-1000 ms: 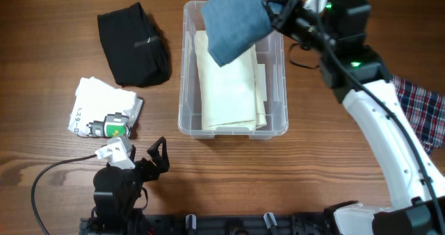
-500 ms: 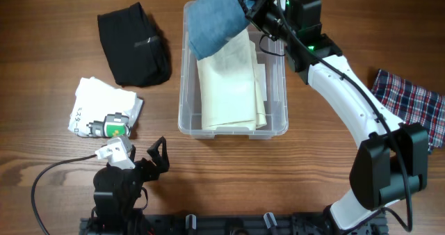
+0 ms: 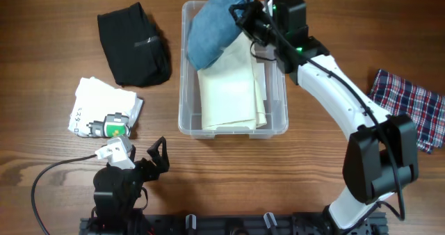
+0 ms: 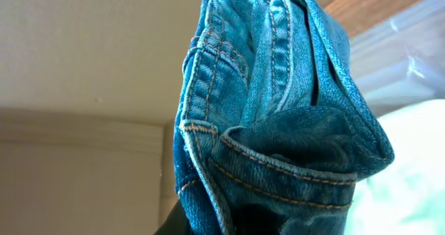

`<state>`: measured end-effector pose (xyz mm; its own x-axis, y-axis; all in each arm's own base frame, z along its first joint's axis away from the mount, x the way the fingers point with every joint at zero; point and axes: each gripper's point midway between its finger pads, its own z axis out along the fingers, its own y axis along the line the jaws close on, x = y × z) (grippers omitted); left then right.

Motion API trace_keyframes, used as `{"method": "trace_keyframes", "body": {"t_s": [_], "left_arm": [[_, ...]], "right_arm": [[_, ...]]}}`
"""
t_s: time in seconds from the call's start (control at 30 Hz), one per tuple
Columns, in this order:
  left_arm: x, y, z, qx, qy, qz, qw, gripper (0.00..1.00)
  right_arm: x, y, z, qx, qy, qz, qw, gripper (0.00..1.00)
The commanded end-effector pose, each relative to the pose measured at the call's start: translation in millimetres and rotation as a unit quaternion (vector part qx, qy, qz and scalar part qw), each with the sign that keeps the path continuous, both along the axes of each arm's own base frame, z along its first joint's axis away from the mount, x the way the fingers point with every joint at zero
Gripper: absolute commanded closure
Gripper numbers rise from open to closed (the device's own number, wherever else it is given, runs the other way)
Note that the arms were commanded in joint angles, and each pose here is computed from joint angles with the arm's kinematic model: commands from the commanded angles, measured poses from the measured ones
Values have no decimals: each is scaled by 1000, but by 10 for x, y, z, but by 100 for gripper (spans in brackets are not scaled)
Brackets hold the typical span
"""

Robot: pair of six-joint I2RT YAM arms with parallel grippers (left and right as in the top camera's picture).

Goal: Pack container
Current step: 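Lift the jeans with the right gripper and lower them into the bin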

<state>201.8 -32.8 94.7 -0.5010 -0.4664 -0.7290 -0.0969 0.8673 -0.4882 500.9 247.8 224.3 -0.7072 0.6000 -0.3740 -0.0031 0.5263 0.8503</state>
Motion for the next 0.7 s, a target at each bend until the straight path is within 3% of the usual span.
{"method": "trace_keyframes", "body": {"t_s": [0.0,0.37,0.47,0.5,0.67], "left_arm": [[3,-10,11,-4,-4,-1,1000,0],[3,-10,11,-4,-4,-1,1000,0],[3,-10,11,-4,-4,-1,1000,0],[3,-10,11,-4,-4,-1,1000,0],[3,-10,11,-4,-4,-1,1000,0]], "right_arm": [[-12,184,-17,26,23,-28,999,96],[-217,119,-452,-112,40,3,993,95],[-270,85,-543,-155,33,26,987,74],[-284,79,-563,-177,21,42,983,63],[-337,-38,-694,-291,-25,99,951,36]]}}
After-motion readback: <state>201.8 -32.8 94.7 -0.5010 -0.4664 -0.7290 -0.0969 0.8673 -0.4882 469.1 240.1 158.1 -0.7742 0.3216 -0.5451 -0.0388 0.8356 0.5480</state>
